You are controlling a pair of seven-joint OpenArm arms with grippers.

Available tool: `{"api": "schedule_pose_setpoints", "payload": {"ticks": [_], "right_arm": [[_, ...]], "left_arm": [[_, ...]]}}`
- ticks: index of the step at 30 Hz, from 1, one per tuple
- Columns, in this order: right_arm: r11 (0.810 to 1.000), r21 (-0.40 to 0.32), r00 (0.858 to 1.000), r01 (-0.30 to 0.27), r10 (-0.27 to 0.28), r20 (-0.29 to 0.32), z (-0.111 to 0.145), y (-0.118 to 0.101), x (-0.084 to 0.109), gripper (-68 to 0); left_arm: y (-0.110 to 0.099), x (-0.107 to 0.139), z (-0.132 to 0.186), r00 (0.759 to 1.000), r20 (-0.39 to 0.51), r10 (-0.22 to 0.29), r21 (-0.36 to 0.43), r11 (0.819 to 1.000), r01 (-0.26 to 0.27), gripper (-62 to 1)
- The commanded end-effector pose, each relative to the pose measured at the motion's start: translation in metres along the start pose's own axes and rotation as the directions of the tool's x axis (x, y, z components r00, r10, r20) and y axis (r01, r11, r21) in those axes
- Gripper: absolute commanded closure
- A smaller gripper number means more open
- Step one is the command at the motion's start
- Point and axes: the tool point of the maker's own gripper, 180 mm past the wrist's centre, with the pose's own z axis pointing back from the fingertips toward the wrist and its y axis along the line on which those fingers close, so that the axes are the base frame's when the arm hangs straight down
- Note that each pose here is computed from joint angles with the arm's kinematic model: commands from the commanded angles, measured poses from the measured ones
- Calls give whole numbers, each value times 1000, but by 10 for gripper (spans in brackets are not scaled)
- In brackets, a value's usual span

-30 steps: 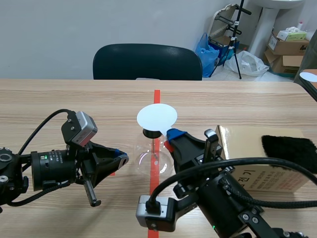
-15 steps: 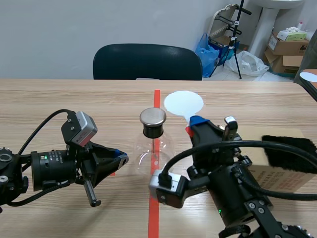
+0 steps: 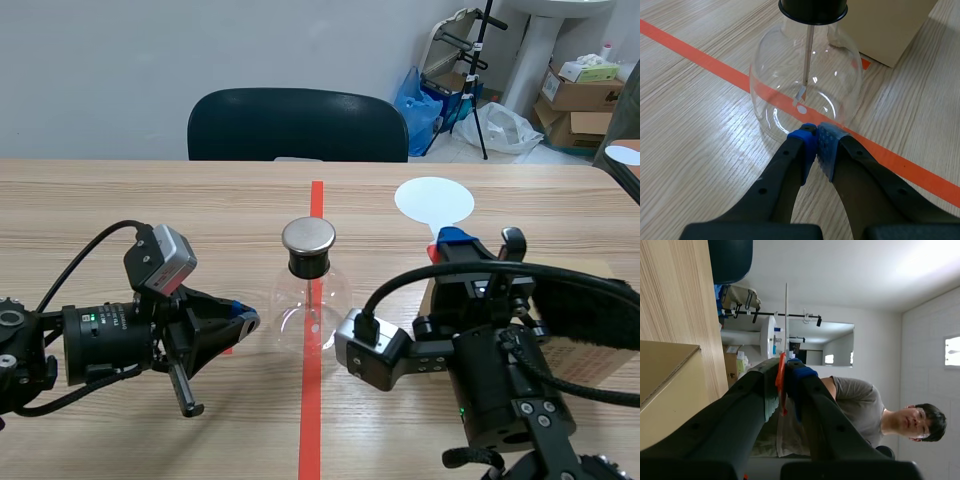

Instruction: Do the electroscope experiment

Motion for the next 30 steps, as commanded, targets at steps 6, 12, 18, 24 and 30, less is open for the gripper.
{"api": "schedule_pose_setpoints", "payload": {"ticks": [6,12,18,24,30], "right_arm": [[999,-39,999,-6,4,-45,-5,-10,-12,-11],[999,-39,999,-6,4,-48,-5,-10,-13,-10],[999,-39,999,-6,4,-47,-5,-10,-12,-10],[999,-39,1000,-6,5,-19,-6,-10,-7,-10],[999,-39,996,-6,9,85,-5,-10,12,-10]], "left_arm": [[1,12,-2,999,39,-4,-2,1000,4,-32],[1,12,-2,999,39,-4,-2,1000,4,-32],[1,12,-2,999,39,-4,-2,1000,4,-32],[1,12,-2,999,39,-4,-2,1000,4,-32],[1,12,-2,999,38,-4,-2,1000,4,-32]]}}
